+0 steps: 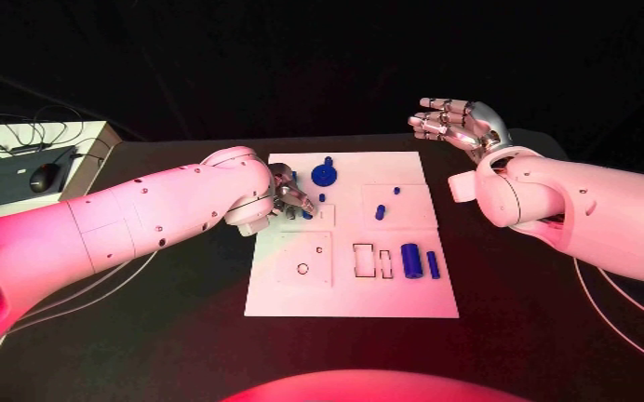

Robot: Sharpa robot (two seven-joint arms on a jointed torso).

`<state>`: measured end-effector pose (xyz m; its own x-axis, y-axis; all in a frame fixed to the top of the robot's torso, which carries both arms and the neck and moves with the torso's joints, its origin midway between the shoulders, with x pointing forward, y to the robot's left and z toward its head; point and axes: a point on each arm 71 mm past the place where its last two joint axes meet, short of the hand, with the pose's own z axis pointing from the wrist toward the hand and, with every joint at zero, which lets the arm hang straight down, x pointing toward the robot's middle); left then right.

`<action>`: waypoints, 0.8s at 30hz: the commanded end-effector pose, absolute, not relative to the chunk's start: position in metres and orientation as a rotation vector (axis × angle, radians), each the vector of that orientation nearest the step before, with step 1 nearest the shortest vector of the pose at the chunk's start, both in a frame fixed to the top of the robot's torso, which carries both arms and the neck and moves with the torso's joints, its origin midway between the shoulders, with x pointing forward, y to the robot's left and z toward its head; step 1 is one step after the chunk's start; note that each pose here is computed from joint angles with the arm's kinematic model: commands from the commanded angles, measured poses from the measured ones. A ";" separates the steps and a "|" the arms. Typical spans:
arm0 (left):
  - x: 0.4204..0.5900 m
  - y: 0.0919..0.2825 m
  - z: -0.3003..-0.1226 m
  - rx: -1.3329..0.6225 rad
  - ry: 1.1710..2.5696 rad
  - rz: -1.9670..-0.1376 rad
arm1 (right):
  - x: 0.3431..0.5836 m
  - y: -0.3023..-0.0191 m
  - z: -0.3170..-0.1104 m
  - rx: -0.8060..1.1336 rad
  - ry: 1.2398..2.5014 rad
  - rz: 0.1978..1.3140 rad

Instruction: Assemble the parts on the task board

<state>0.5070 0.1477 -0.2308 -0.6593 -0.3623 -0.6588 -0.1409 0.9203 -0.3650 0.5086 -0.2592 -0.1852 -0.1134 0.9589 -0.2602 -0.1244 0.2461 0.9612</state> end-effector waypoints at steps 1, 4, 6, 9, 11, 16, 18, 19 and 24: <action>0.505 0.143 -0.231 -0.347 2.297 -0.389 | 0.509 -0.258 -0.185 0.862 1.336 1.174; 0.506 0.143 -0.231 -0.349 2.294 -0.391 | 0.509 -0.257 -0.185 0.862 1.338 1.174; 0.506 0.143 -0.231 -0.350 2.293 -0.391 | 0.509 -0.257 -0.186 0.863 1.339 1.173; 0.506 0.143 -0.231 -0.351 2.293 -0.391 | 0.509 -0.257 -0.187 0.864 1.340 1.172; 0.506 0.143 -0.231 -0.352 2.296 -0.390 | 0.509 -0.257 -0.187 0.864 1.339 1.171; 0.506 0.144 -0.232 -0.351 2.304 -0.387 | 0.508 -0.257 -0.188 0.863 1.336 1.167; 0.506 0.144 -0.232 -0.351 2.306 -0.386 | 0.508 -0.257 -0.188 0.861 1.335 1.166; 0.506 0.144 -0.232 -0.351 2.307 -0.385 | 0.508 -0.257 -0.188 0.861 1.335 1.166; 0.507 0.144 -0.233 -0.351 2.312 -0.384 | 0.508 -0.257 -0.188 0.859 1.335 1.165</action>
